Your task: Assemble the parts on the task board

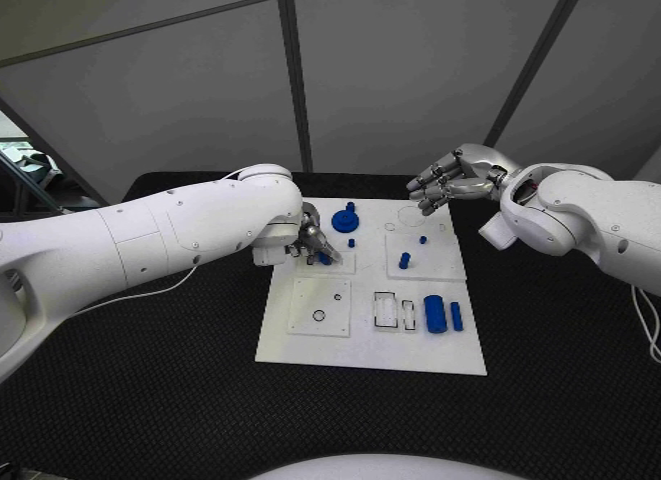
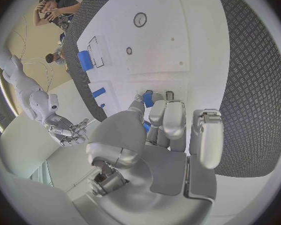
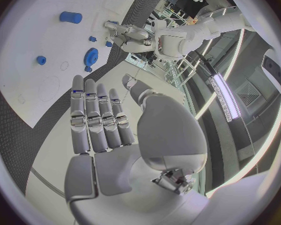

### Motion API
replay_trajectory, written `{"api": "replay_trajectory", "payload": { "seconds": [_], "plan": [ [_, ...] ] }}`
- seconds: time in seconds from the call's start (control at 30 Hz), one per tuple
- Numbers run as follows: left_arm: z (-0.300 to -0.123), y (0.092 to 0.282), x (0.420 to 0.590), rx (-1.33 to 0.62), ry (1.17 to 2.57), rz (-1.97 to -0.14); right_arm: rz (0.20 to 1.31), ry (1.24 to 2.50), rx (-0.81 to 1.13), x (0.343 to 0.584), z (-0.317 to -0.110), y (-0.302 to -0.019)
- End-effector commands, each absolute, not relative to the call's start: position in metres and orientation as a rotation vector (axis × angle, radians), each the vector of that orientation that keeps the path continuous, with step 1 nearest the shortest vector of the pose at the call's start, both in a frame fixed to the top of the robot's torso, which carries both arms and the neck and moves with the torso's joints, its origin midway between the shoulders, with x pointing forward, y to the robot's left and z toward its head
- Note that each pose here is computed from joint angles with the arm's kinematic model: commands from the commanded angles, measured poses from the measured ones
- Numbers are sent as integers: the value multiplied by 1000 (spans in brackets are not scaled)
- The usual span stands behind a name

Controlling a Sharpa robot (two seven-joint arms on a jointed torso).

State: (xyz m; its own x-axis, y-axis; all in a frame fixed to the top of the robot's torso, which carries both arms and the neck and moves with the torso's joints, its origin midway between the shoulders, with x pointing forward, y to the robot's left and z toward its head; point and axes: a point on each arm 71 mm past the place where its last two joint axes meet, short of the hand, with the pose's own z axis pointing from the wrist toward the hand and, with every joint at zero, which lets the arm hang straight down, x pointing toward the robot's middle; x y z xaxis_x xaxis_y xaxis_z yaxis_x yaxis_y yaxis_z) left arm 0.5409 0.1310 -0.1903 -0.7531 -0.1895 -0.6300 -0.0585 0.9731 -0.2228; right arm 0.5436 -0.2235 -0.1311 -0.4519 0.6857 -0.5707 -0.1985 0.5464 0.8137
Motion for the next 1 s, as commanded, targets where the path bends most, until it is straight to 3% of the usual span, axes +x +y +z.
{"api": "replay_trajectory", "payload": {
  "seconds": [0.03,1.0],
  "plan": [
    [-193,131,539,-178,2433,-234,1089,1761,396,543,-130,-222],
    [-190,129,537,-178,2427,-247,1086,1762,398,545,-131,-223]
  ]
}}
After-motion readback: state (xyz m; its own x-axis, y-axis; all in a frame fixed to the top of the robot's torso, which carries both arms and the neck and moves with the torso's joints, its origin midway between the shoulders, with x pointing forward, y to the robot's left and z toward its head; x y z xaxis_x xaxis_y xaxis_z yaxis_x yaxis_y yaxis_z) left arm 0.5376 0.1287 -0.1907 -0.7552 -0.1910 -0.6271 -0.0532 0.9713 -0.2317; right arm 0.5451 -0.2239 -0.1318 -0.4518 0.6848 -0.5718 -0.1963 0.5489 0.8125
